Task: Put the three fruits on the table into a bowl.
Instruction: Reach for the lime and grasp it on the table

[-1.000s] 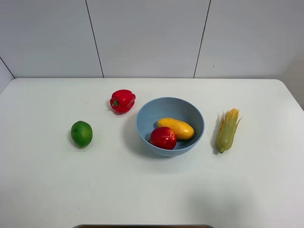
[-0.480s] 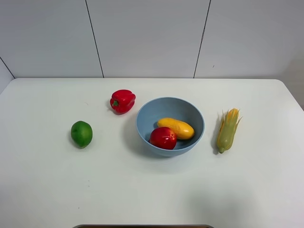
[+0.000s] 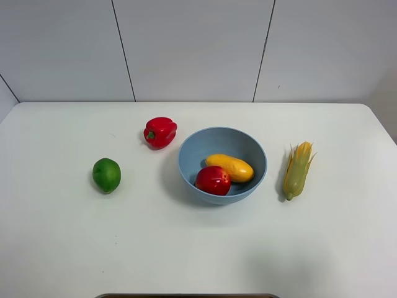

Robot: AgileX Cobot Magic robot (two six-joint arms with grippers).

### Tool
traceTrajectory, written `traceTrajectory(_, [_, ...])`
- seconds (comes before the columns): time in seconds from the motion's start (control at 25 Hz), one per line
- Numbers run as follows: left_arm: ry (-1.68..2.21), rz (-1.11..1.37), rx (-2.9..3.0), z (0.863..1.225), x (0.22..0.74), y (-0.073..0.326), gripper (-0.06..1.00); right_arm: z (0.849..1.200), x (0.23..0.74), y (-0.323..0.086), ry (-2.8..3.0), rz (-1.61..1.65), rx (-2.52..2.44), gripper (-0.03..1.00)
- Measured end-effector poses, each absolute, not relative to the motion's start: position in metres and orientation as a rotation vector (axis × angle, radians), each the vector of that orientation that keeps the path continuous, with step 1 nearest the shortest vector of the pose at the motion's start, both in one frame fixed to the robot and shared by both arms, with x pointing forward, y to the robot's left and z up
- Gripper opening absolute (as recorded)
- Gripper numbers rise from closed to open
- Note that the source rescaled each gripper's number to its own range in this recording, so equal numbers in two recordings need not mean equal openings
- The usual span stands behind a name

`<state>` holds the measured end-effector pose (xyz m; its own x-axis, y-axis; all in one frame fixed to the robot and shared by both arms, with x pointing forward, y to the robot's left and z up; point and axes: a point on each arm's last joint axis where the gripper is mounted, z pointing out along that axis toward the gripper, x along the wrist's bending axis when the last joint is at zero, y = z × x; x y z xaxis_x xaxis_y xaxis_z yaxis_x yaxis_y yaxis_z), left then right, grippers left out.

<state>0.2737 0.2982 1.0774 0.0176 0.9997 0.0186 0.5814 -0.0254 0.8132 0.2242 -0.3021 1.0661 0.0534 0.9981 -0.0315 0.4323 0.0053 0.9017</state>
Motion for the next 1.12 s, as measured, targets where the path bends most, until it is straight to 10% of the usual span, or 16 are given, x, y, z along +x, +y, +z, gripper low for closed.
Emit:
traceTrajectory(0.4, [1.859, 0.411, 1.835, 1.108, 0.420, 0.300, 1.00, 1.066, 0.224, -0.302, 1.490, 0.905, 1.541, 0.86])
traceTrajectory(1.12, [2.001, 0.040, 1.955, 0.996, 0.559, 0.231, 1.00, 1.066, 0.224, -0.302, 1.490, 0.905, 1.541, 0.86])
